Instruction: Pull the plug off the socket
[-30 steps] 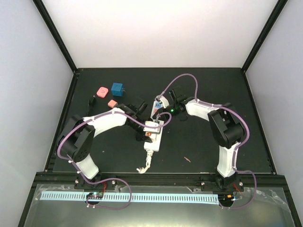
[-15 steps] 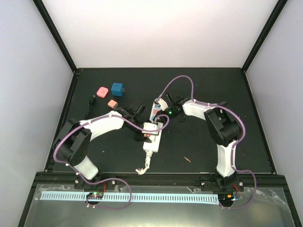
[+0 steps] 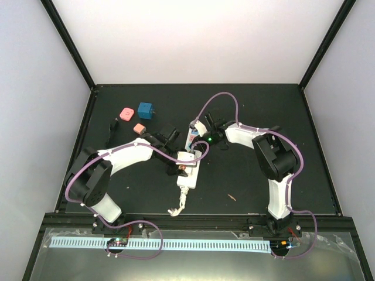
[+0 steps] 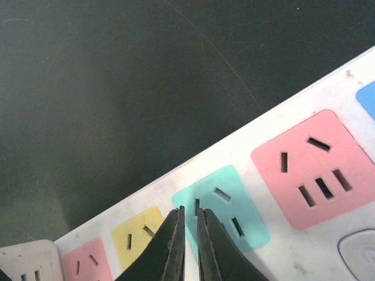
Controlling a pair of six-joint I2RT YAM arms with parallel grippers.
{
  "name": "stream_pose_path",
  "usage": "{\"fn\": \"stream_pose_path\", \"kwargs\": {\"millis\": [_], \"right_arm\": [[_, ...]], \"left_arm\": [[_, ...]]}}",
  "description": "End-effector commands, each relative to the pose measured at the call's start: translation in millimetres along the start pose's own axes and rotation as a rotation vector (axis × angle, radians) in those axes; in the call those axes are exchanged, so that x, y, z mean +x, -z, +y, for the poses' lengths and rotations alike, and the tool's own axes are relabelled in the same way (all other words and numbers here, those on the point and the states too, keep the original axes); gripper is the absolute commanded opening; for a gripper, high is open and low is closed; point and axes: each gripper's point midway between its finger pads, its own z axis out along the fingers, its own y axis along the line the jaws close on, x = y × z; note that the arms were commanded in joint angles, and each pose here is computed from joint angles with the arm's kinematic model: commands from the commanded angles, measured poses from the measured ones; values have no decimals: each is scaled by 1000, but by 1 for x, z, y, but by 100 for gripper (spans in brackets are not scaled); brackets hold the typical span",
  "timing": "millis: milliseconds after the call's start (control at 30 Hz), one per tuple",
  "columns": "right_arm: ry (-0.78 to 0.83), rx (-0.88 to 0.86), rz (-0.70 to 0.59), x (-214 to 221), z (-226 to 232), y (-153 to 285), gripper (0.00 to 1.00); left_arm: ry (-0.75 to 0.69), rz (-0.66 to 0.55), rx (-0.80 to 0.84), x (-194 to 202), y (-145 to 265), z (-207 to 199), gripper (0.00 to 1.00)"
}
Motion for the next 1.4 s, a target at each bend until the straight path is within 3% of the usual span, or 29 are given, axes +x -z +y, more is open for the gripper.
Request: {"fn": "stream_pose_path", "kwargs": {"millis": [0, 367, 867, 1367], "right_arm": [[-24, 115, 145, 46, -28, -23, 11], [12, 188, 164, 54, -42, -27, 12], [359, 109, -22, -5, 4, 16, 46], [602, 118, -4, 3, 24, 7, 68]], "left_arm": [[-11, -117, -34, -35, 23, 13, 31], [-46, -157, -19, -41, 29, 7, 31], [-215, -69, 92, -9, 11, -17, 30], [-221, -42, 103, -5, 7, -13, 30]]}}
